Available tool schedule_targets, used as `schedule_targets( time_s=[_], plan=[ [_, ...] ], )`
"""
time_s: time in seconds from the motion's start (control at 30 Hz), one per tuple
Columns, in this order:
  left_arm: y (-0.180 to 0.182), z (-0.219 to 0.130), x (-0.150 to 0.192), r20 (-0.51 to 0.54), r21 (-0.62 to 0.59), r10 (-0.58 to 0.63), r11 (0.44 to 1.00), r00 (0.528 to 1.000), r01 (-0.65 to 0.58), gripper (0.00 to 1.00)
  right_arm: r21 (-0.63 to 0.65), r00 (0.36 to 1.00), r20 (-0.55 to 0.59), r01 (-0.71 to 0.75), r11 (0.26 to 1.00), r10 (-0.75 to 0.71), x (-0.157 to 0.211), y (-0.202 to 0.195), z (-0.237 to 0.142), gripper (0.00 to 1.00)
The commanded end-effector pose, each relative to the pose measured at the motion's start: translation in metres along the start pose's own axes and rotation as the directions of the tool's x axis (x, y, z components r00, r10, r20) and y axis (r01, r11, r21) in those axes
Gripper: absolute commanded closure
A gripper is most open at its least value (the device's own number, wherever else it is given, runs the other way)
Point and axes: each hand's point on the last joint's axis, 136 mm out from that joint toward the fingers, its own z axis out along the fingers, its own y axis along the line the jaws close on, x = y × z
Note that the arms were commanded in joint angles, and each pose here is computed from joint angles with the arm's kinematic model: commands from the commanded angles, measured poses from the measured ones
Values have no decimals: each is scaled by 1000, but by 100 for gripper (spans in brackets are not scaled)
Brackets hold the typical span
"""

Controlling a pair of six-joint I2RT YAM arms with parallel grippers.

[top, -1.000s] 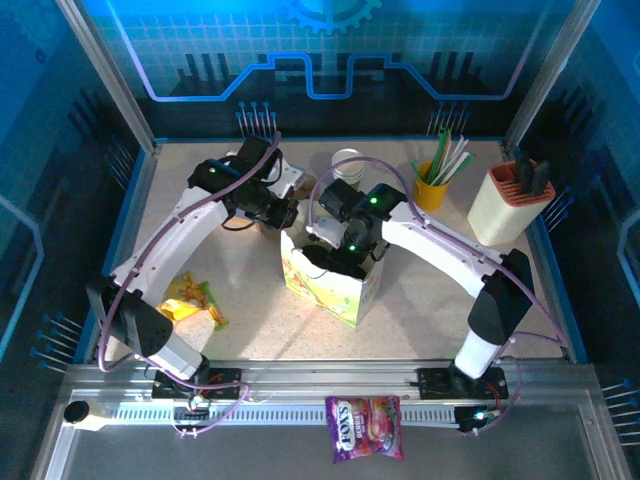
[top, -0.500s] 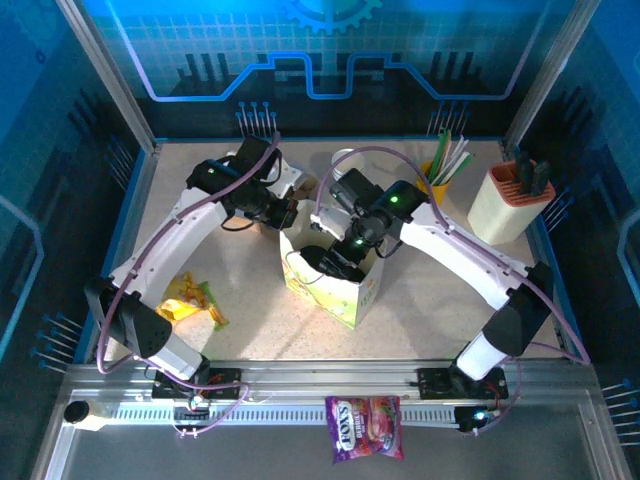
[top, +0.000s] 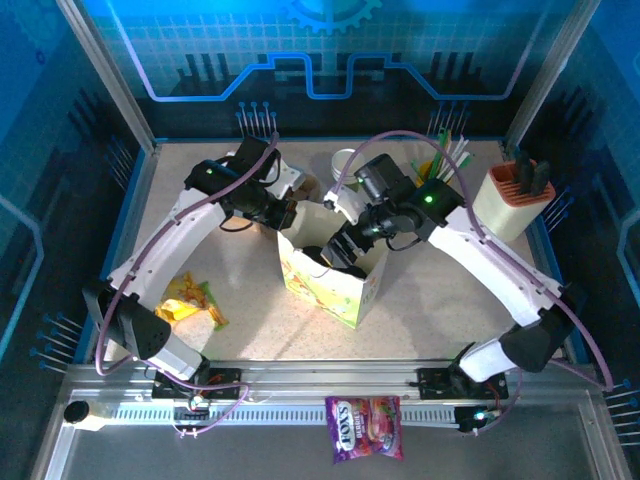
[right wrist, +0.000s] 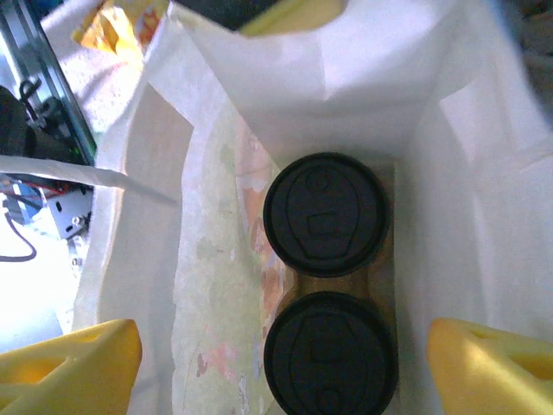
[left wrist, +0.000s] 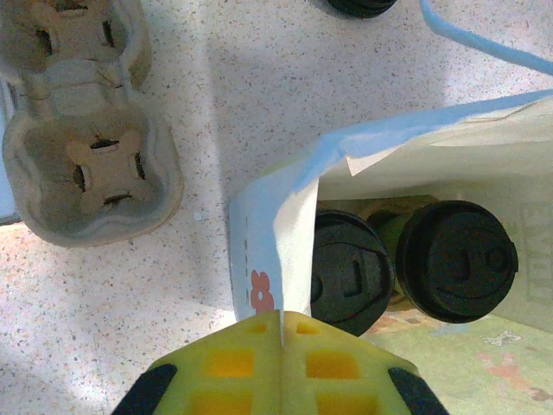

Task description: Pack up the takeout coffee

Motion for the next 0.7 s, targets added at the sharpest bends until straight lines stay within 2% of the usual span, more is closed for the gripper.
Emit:
schedule_targets(
  time_s=[0.0, 0.17, 0.27, 0.4, 0.57, 0.67],
  plan=[
    [-6, -12, 4, -1, 4, 18, 1000, 1000, -18, 100, 1, 991, 131, -21, 1000, 21, -20, 2, -32, 14],
    [-7, -11, 4, 0, 6, 13, 1000, 1000, -13, 98, 47, 959, 271, -103, 994, 86, -33, -16, -71, 14],
    [-11, -14, -1, 21, 24, 7, 1000, 1000, -8, 87, 43, 918, 371, -168, 985, 140, -38, -30, -99, 13],
    [-17, -23, -15, 80, 45, -7, 999, 997, 4, 66, 99, 860, 466, -284, 954, 208, -36, -64, -127, 12],
    [-20, -40, -33, 170, 51, -19, 999, 985, 11, 50, 209, 778, 540, -493, 845, 321, -15, -134, -146, 11],
    [-22, -49, -44, 227, 62, -36, 998, 973, 22, 38, 254, 718, 569, -617, 745, 401, 1, -185, -146, 12]
  ],
)
